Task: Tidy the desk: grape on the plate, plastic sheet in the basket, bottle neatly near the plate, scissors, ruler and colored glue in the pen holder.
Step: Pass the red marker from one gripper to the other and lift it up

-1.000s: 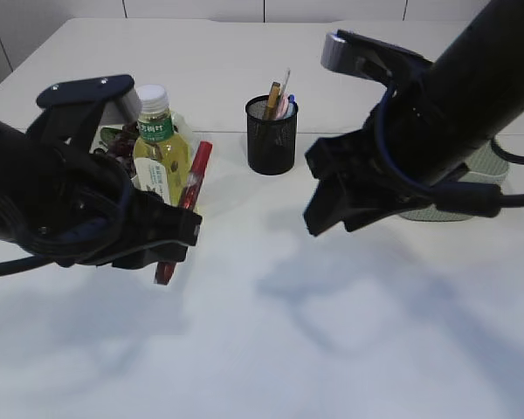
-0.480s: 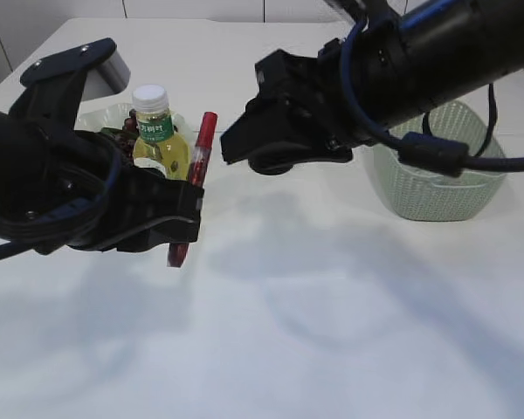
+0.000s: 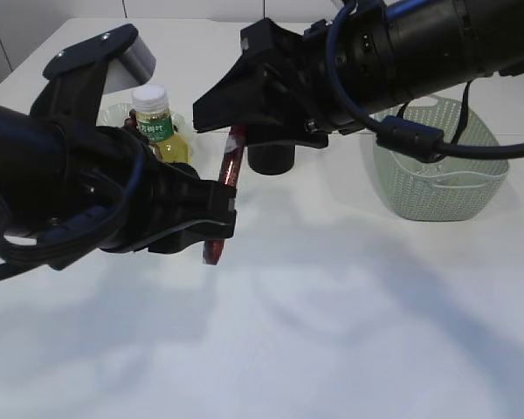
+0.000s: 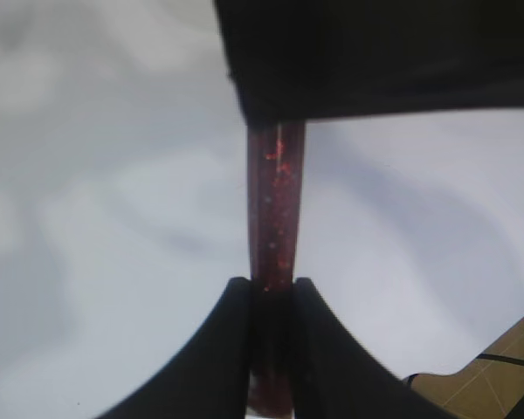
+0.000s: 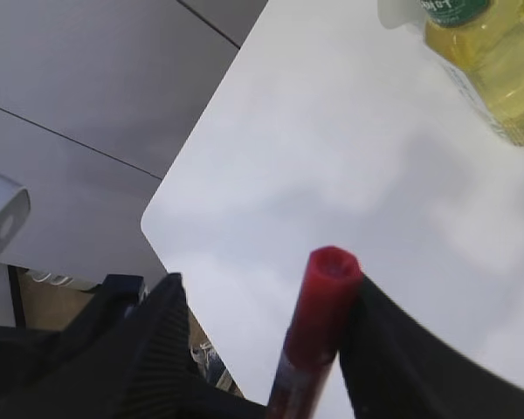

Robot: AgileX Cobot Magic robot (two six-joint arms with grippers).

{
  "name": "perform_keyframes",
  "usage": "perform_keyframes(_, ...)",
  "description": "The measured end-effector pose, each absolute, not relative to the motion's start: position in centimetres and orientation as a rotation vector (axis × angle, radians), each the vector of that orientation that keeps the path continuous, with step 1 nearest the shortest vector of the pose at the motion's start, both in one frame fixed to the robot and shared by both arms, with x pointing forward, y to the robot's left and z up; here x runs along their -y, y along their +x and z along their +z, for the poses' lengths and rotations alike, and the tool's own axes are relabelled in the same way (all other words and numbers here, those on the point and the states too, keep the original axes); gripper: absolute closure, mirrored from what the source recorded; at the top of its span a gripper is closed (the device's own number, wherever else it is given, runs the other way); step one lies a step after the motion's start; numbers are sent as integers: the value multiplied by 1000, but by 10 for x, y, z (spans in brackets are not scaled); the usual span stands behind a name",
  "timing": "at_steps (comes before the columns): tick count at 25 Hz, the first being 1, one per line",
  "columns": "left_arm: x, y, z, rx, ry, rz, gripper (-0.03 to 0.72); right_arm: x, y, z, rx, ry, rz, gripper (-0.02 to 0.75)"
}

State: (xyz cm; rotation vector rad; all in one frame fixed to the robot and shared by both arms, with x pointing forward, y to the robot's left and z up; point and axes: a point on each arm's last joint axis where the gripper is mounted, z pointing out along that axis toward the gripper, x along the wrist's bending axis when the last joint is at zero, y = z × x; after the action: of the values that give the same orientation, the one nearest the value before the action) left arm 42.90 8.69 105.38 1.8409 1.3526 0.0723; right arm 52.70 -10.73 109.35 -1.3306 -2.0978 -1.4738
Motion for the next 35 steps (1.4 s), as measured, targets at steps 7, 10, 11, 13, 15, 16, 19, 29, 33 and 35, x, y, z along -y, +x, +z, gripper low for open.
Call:
perform_keyframes(7, -86, 429, 1055, -1356, 1819, 60, 606, 108, 530, 1094, 2096, -1358, -1500, 300)
perform_keyframes(10, -86, 430, 1055, -1354, 1813, 59, 606, 108, 531, 1093, 2094, -1369, -1505, 363)
perform_keyframes(11, -86, 430, 1055, -1352, 1810, 60, 606, 108, 532, 1092, 2093, -1371, -1499, 402)
perform_keyframes(13, -86, 430, 1055, -1352, 1810, 60, 606, 107, 533, 1089, 2092, -1376, -1488, 480)
perform_keyframes(15, -86, 430, 1055, -1352, 1810, 60, 606, 106, 535, 1086, 2089, -1381, -1481, 552)
perform_keyframes(16, -86, 430, 1055, -1352, 1810, 60, 606, 106, 535, 1086, 2088, -1382, -1478, 580)
perform_keyframes(19, -86, 430, 1055, -1351, 1812, 61, 604, 106, 536, 1084, 2083, -1385, -1474, 596)
perform_keyframes(29, -87, 431, 1055, -1313, 1842, 108, 456, 106, 536, 1085, 2085, -1385, -1481, 598)
perform_keyframes(33, -87, 431, 1055, -1312, 1843, 110, 371, 106, 536, 1085, 2087, -1383, -1481, 598)
perform_keyframes(35, -87, 431, 1055, -1302, 1851, 122, 352, 106, 536, 1084, 2095, -1378, -1483, 598)
